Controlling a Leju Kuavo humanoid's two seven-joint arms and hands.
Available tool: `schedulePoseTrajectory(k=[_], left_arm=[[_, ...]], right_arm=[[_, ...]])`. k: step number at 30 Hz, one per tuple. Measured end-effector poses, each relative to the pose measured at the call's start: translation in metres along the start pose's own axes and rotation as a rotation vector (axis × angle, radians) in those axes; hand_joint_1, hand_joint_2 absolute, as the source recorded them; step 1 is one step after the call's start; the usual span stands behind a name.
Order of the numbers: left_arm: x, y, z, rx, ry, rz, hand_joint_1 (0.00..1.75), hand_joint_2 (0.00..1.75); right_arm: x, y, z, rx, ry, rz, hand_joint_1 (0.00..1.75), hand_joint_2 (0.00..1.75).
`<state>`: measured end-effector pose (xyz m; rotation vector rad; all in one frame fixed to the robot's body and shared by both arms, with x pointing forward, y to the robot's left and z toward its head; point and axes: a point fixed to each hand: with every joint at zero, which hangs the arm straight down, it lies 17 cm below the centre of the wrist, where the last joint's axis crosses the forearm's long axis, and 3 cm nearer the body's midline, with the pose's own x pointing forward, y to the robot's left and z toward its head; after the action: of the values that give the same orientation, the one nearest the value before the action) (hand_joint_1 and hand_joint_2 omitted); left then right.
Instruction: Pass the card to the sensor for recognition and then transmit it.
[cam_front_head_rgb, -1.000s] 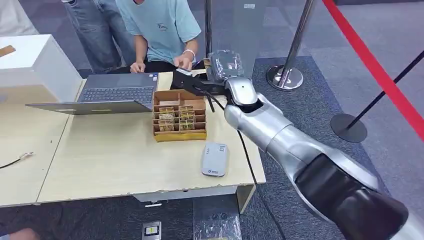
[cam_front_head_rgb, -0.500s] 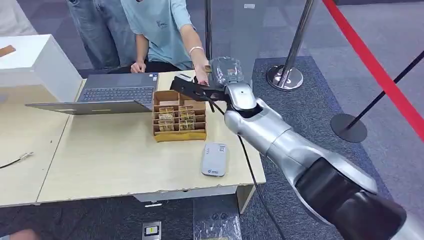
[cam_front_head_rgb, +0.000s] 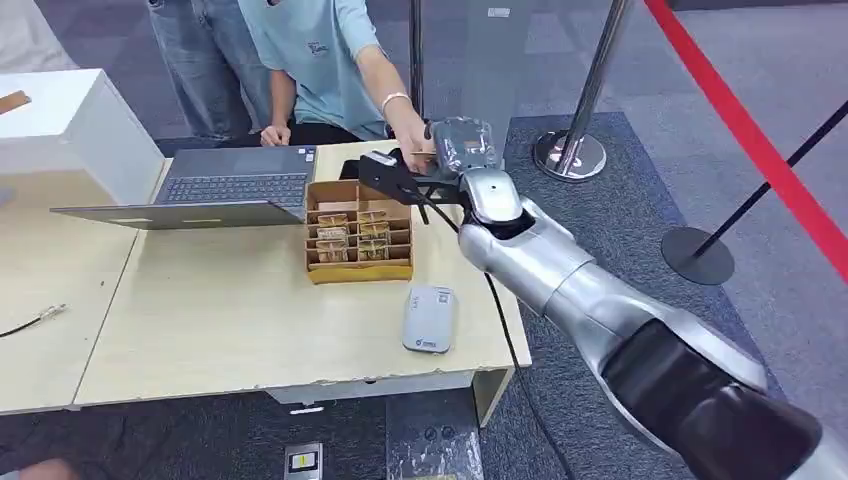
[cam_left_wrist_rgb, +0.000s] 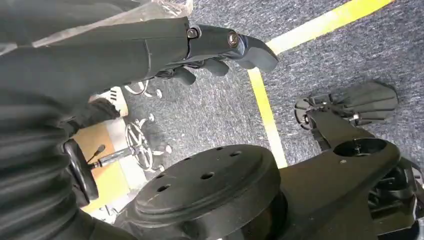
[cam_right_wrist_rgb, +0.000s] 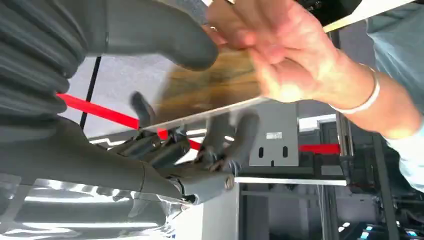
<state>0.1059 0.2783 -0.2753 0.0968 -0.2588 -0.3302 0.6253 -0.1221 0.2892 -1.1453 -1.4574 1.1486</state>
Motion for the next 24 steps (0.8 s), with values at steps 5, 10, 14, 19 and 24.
schedulePoseTrajectory(k=[5,10,14,19,24], left_arm=[[0.001,-0.001,0.000,-0.001,-0.006,-0.001,0.00,1.75],[0.003,-0.003,0.000,-0.002,-0.014,-0.007,0.00,1.75],[0.004,-0.005,0.000,0.001,-0.016,-0.009,0.00,1.75],[0.006,-0.007,0.000,0.004,-0.023,-0.008,0.00,1.75],[0.008,-0.011,0.001,0.007,-0.027,-0.008,0.00,1.75]], right_arm=[[-0.002,-0.001,0.000,-0.009,0.001,0.006,0.00,1.75],[-0.009,0.001,0.003,-0.012,0.009,0.012,0.00,1.75],[-0.020,0.005,0.008,-0.003,0.025,0.024,0.00,1.75],[-0.034,0.012,0.018,0.012,0.038,0.032,0.00,1.75],[-0.046,0.022,0.029,0.036,0.047,0.012,0.00,1.75]])
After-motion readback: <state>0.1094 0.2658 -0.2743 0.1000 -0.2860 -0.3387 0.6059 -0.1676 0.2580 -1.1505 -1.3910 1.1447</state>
